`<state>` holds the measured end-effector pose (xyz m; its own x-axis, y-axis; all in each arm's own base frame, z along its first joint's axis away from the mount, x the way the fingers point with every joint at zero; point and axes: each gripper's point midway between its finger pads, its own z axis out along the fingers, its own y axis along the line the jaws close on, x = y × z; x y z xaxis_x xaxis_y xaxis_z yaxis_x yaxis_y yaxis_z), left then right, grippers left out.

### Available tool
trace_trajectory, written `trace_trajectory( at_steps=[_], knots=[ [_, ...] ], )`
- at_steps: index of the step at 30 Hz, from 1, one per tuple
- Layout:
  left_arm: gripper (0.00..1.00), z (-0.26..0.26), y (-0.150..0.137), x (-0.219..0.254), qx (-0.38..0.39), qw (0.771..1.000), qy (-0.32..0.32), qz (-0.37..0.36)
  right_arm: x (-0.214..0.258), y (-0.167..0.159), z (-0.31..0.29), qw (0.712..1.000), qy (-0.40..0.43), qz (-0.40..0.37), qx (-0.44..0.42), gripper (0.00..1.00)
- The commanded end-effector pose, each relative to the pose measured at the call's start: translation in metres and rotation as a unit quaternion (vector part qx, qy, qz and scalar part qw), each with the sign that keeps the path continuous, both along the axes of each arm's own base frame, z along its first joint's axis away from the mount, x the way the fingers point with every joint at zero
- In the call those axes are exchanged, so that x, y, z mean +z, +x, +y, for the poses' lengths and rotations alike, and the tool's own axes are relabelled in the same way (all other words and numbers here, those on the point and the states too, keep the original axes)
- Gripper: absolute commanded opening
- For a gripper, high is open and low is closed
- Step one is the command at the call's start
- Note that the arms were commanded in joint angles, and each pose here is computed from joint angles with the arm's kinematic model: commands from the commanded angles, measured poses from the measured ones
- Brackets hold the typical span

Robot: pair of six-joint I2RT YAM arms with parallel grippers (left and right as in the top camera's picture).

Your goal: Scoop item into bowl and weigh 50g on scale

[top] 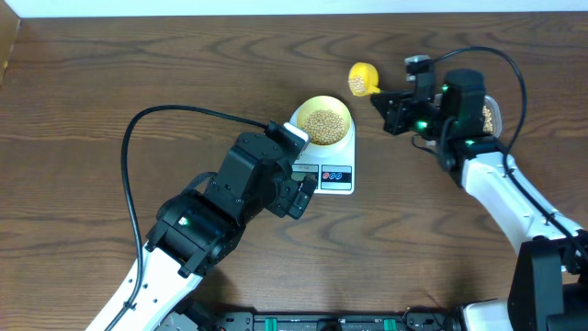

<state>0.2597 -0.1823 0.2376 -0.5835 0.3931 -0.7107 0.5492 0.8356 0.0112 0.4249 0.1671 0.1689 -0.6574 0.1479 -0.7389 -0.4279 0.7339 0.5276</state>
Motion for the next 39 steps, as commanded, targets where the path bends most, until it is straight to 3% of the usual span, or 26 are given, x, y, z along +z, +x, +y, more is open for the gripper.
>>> trace_trajectory(
  at_steps=[1,11,31,39],
  knots=[
    [0.97,0.000,0.000,-0.002,-0.007,1.000,0.005,0.002,-0.002,0.004,0.009,1.000,-0.019,-0.009,-0.021,0.01],
    [0.97,0.000,0.000,-0.002,-0.007,1.000,0.005,0.002,-0.001,-0.009,0.047,0.996,-0.064,-0.057,0.030,0.01],
    [0.97,0.000,0.000,-0.002,-0.007,1.000,0.005,0.002,-0.003,-0.005,0.041,0.995,-0.074,-0.059,0.017,0.01],
    [0.97,0.000,0.000,-0.002,-0.007,1.000,0.005,0.002,0.002,-0.003,0.035,1.000,-0.006,-0.006,-0.012,0.01]
  ],
)
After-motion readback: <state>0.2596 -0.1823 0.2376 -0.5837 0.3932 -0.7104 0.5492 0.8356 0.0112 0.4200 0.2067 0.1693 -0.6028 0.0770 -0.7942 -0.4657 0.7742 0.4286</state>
